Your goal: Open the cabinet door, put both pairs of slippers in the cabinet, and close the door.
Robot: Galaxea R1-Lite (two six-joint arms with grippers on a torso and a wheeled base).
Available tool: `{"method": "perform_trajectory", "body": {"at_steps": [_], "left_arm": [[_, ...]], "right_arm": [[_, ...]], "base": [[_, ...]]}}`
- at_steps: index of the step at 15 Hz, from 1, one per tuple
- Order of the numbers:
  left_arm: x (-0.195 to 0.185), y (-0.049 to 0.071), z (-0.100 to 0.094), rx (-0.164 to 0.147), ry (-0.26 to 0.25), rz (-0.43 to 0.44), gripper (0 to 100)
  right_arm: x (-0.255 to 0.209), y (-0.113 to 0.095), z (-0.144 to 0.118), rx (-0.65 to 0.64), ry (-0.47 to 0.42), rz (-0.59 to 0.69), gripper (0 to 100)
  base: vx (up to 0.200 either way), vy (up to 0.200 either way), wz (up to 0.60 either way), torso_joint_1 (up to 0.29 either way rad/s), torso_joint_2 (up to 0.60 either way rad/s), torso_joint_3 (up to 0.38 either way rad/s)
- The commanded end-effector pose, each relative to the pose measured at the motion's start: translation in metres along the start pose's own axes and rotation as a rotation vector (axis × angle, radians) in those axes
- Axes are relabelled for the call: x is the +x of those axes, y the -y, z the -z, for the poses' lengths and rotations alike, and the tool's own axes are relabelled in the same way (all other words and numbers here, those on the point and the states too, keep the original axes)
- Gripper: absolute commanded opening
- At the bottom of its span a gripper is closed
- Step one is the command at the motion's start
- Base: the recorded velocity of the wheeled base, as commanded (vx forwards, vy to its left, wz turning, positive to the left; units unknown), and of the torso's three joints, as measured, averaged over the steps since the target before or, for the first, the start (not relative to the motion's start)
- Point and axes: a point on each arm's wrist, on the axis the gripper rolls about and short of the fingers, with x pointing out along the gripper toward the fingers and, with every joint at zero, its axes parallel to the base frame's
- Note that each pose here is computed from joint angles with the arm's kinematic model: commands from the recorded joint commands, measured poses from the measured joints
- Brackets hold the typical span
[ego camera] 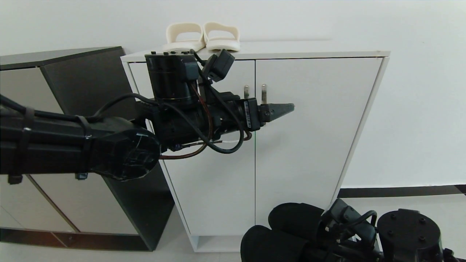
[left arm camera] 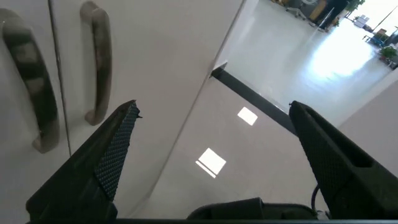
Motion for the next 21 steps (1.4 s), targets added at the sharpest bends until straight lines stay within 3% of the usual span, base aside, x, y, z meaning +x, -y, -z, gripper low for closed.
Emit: {"method": "perform_trajectory", "body": {"at_steps": [1, 3, 8, 13, 14, 17, 21], "left_arm": [[0.005, -0.011, 0.002, -0.002, -0.001, -0.023, 100], [0.01, -0.021, 0.003, 0.0, 0.009, -0.044, 100], [0.029, -0.033, 0.005, 0.001, 0.018, -0.066, 100], [0.043, -0.037, 0.011, -0.001, 0.011, -0.058, 100], [0.043, -0.037, 0.012, -0.002, 0.01, -0.058, 0], [0.04, -0.03, 0.009, -0.004, 0.012, -0.046, 0], [0.014, 0.007, 0.008, -0.008, -0.01, 0.003, 0]], "right_arm": [[0.002, 0.0, 0.002, 0.0, -0.009, 0.001, 0], [0.002, 0.0, 0.002, 0.0, -0.009, 0.001, 0], [0.006, 0.001, 0.004, 0.001, -0.018, 0.006, 0], [0.006, 0.001, 0.006, 0.001, -0.014, 0.002, 0], [0.006, 0.001, 0.007, 0.001, -0.017, 0.001, 0], [0.003, 0.0, 0.012, 0.003, -0.04, -0.069, 0], [-0.006, 0.001, 0.016, 0.004, -0.04, -0.13, 0]], "base": [[0.0, 0.0, 0.0, 0.0, 0.0, 0.0], [0.0, 0.0, 0.0, 0.0, 0.0, 0.0], [0.0, 0.0, 0.0, 0.0, 0.0, 0.0], [0.0, 0.0, 0.0, 0.0, 0.0, 0.0], [0.0, 0.0, 0.0, 0.0, 0.0, 0.0], [0.0, 0.0, 0.0, 0.0, 0.0, 0.0], [0.0, 0.0, 0.0, 0.0, 0.0, 0.0]]}}
